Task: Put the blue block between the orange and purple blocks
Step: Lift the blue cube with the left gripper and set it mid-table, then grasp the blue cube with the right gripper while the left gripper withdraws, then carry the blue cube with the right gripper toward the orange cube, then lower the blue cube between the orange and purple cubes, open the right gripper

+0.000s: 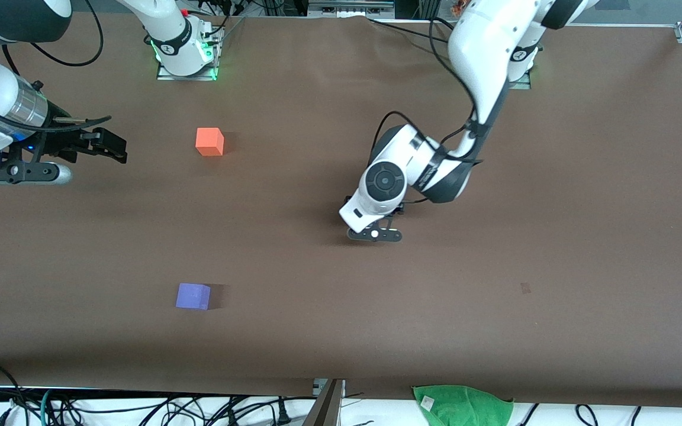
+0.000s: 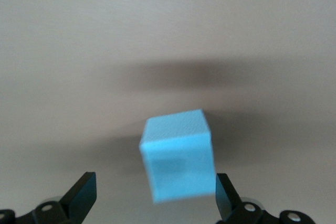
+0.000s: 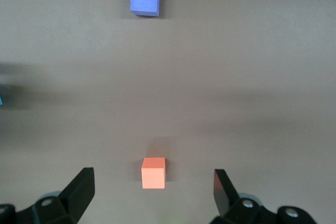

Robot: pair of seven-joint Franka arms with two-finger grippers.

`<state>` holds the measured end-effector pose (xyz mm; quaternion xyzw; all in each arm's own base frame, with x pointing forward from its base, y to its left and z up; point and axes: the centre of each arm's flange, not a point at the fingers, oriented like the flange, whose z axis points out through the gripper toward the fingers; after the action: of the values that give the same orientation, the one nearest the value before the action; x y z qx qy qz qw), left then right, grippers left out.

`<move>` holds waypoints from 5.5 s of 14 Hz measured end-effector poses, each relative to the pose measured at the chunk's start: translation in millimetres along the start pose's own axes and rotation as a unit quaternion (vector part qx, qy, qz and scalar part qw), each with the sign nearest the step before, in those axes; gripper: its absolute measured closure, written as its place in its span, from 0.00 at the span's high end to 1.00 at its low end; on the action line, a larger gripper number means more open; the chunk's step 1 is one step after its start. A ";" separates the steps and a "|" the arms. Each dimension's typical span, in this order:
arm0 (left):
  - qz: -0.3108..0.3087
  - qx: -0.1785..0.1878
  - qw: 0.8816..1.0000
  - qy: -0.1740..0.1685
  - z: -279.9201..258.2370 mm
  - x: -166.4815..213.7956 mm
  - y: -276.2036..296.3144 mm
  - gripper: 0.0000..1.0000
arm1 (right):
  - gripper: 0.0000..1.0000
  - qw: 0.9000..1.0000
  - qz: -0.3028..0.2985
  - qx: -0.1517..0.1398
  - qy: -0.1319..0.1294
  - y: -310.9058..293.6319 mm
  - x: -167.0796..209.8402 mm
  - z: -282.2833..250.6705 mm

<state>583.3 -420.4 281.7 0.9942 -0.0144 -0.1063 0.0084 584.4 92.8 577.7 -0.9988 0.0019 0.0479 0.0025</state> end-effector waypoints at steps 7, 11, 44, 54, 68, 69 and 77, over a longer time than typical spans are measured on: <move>-0.029 0.014 0.999 0.034 -266.2 -56.7 -175.2 1.00 | 1.00 0.999 -0.032 -0.005 -0.008 -43.5 37.4 66.4; 0.012 0.007 0.999 0.031 -317.2 -80.7 -275.2 1.00 | 1.00 0.995 -0.092 -0.012 -0.022 -133.6 49.7 146.0; 0.013 0.014 0.995 0.101 -301.1 -87.4 -413.0 1.00 | 0.59 0.988 0.002 0.064 0.138 -461.4 -31.8 377.6; 0.016 0.014 0.995 0.096 -300.7 -88.9 -409.0 1.00 | 0.59 0.998 -0.017 0.006 0.066 -191.1 37.0 300.2; 0.035 0.016 0.995 0.094 -303.2 -92.8 -385.4 1.00 | 0.53 0.996 0.060 0.006 0.064 -48.5 -24.1 357.8; 0.035 0.016 0.995 0.094 -303.2 -92.9 -385.3 1.00 | 0.53 0.996 0.061 0.005 0.064 -48.2 -23.8 361.4; 0.035 0.016 0.995 0.092 -302.8 -93.3 -385.3 1.00 | 0.97 0.995 0.060 0.014 0.081 -52.5 -15.9 345.0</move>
<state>566.5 -28.3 589.7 0.9986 -0.0501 -0.0139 -0.0023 535.7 147.1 236.1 -0.9974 0.0627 -0.0330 0.0137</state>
